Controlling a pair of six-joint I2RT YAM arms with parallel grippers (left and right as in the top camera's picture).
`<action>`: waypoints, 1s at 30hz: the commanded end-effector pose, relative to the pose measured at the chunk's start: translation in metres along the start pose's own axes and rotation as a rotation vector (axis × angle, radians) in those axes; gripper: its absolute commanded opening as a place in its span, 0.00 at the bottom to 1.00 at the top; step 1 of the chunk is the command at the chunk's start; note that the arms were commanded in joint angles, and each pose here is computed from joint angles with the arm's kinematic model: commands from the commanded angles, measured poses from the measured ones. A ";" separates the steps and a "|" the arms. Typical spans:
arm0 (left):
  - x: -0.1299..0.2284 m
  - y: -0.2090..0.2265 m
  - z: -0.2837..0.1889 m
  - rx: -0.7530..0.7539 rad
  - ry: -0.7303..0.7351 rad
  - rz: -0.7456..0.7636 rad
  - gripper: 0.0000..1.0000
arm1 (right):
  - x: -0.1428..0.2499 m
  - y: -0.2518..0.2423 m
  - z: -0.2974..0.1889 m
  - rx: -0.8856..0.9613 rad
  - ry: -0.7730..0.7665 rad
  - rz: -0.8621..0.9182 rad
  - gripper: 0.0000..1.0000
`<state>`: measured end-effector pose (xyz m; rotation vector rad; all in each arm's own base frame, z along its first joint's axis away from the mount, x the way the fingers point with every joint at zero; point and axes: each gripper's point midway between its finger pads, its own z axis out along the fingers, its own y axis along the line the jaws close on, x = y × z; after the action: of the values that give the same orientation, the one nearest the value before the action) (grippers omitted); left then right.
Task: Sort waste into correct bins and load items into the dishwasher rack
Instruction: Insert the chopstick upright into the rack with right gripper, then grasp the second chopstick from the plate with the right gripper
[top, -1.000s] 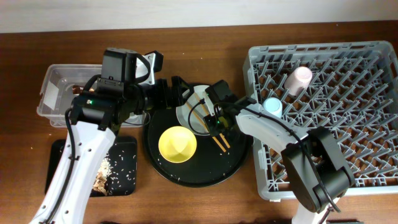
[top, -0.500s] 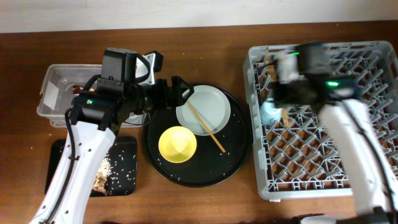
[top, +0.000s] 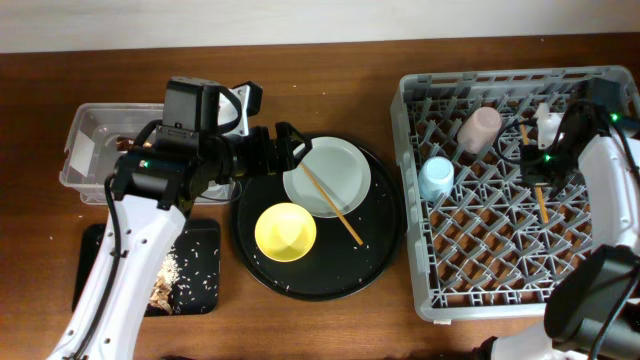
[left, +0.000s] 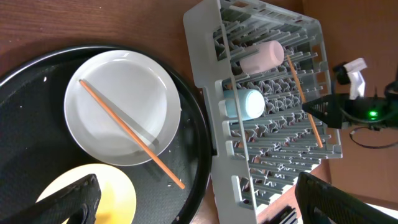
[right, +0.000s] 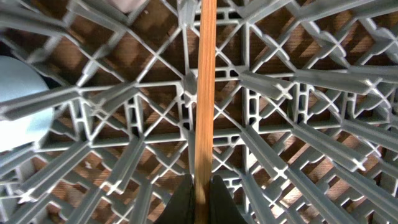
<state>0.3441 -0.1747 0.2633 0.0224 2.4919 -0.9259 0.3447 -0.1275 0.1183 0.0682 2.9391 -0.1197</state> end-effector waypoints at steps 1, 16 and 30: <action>0.000 0.001 -0.001 -0.003 -0.004 0.013 0.99 | 0.003 -0.006 0.009 0.029 0.032 -0.093 0.04; 0.000 0.001 -0.001 -0.003 -0.004 0.013 0.99 | -0.006 -0.018 0.009 0.094 0.006 -0.123 0.47; 0.000 0.001 -0.001 -0.003 -0.004 0.013 1.00 | -0.017 0.229 -0.115 -0.752 -0.143 -0.252 0.98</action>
<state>0.3441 -0.1748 0.2633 0.0226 2.4919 -0.9264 0.3568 0.0639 0.2027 -0.2573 2.6996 0.7542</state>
